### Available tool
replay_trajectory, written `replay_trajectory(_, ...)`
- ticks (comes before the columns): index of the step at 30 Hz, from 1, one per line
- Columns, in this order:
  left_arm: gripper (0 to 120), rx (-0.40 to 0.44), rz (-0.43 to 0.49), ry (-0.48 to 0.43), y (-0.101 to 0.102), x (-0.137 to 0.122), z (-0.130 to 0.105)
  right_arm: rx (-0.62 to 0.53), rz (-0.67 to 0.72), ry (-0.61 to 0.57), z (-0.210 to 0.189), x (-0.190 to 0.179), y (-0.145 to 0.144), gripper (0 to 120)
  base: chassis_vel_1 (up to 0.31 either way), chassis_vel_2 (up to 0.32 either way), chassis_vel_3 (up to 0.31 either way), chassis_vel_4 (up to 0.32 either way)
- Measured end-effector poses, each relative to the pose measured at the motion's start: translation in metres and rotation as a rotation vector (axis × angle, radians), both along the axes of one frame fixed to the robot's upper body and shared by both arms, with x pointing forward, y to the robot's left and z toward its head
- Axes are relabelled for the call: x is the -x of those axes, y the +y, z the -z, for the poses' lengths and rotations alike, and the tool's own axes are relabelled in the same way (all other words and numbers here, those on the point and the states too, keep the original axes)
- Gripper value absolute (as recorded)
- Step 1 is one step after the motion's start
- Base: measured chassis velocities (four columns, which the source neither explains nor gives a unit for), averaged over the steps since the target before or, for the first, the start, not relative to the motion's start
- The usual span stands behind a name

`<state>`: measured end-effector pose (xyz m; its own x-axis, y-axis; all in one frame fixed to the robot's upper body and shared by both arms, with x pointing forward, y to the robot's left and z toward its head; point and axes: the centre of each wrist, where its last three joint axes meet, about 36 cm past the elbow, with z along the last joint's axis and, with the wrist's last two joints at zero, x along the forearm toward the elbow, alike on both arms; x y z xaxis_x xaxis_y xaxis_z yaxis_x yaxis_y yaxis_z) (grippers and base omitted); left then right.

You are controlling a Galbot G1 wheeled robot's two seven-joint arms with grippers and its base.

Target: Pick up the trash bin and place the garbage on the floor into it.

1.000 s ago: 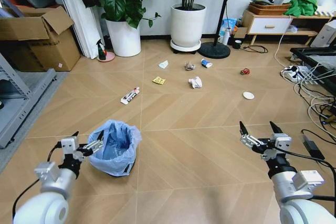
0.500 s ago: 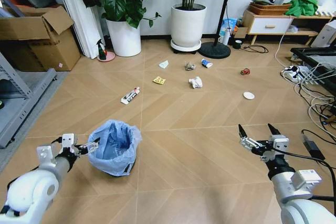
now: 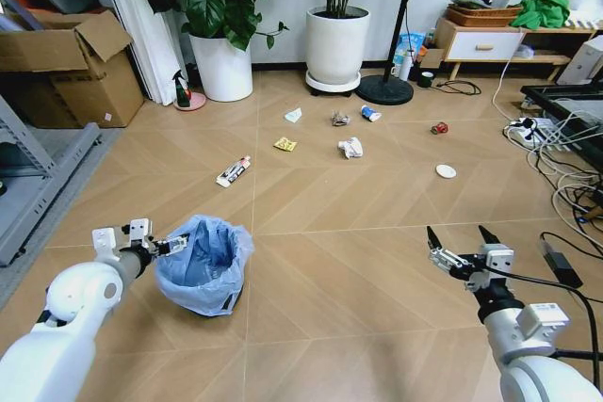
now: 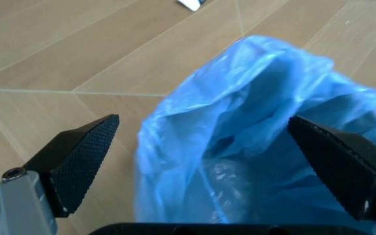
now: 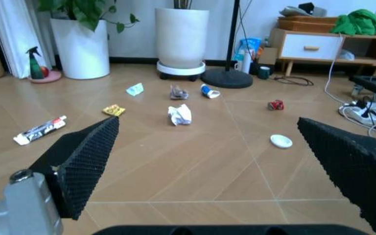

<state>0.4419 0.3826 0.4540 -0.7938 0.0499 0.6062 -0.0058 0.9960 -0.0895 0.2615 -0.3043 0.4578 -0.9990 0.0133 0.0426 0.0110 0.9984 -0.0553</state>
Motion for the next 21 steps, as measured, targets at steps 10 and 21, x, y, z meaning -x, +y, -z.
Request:
replay_trajectory(10,100,-0.019,0.004,0.061,0.015,-0.015,0.020,-0.005,0.005,0.002,0.002,0.001,0.001,100,0.000,0.000,0.000,0.000)
replay_trajectory(21,100,-0.015,0.010,0.088,0.019,-0.022,0.031,-0.004,0.010,0.003,0.003,0.002,0.000,100,0.000,0.000,0.000,0.000)
